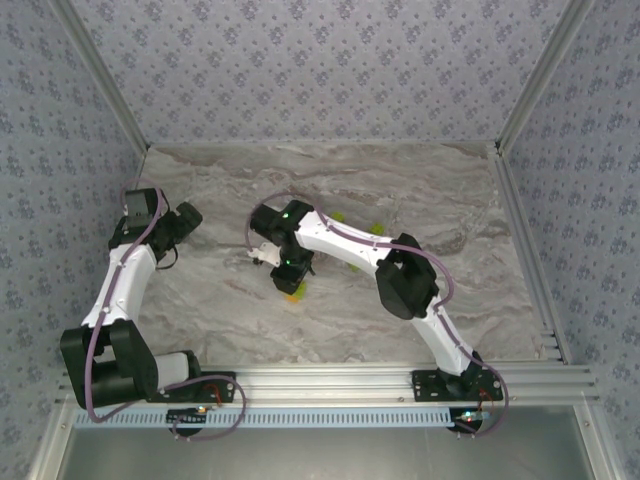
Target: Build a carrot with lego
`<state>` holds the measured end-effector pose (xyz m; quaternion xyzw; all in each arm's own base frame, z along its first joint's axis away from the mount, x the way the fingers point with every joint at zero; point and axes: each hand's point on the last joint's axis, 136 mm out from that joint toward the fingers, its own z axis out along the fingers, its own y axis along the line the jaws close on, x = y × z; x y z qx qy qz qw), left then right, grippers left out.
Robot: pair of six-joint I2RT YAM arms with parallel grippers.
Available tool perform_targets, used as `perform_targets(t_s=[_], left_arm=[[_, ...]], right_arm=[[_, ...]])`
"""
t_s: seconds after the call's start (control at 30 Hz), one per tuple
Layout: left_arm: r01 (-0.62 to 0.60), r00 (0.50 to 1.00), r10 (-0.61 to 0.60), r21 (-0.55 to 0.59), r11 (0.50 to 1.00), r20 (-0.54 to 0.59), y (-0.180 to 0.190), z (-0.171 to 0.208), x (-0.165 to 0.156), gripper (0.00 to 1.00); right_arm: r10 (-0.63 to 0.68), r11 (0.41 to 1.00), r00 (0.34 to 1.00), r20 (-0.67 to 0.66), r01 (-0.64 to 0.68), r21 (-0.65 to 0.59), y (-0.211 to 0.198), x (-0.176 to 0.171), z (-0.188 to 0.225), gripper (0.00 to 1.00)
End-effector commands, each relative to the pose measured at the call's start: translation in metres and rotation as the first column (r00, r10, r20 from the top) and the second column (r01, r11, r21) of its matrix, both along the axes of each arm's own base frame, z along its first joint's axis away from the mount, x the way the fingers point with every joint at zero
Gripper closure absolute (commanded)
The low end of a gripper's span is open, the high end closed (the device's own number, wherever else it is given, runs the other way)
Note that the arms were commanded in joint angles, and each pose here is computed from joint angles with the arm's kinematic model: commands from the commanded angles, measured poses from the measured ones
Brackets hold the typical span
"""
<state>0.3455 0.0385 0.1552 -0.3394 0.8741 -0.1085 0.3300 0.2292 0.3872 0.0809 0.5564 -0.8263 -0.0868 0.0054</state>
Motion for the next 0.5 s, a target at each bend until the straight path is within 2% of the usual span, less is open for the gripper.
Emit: perform_targets(t_s=[0.0,0.47], left_arm=[[-0.007,1.000,0.007,0.002,1.000,0.017,0.003,0.010,0.003,0.05],[-0.007,1.000,0.007,0.002,1.000,0.019,0.003,0.011,0.003,0.05]], right_arm=[[0.006,0.996,0.998,-0.060,-0.012,-0.094,-0.015,-0.016,-0.027,0.67],[0.062,0.979,0.996,-0.069,-0.074,-0.191,-0.034,-0.035,-0.056,0.67]])
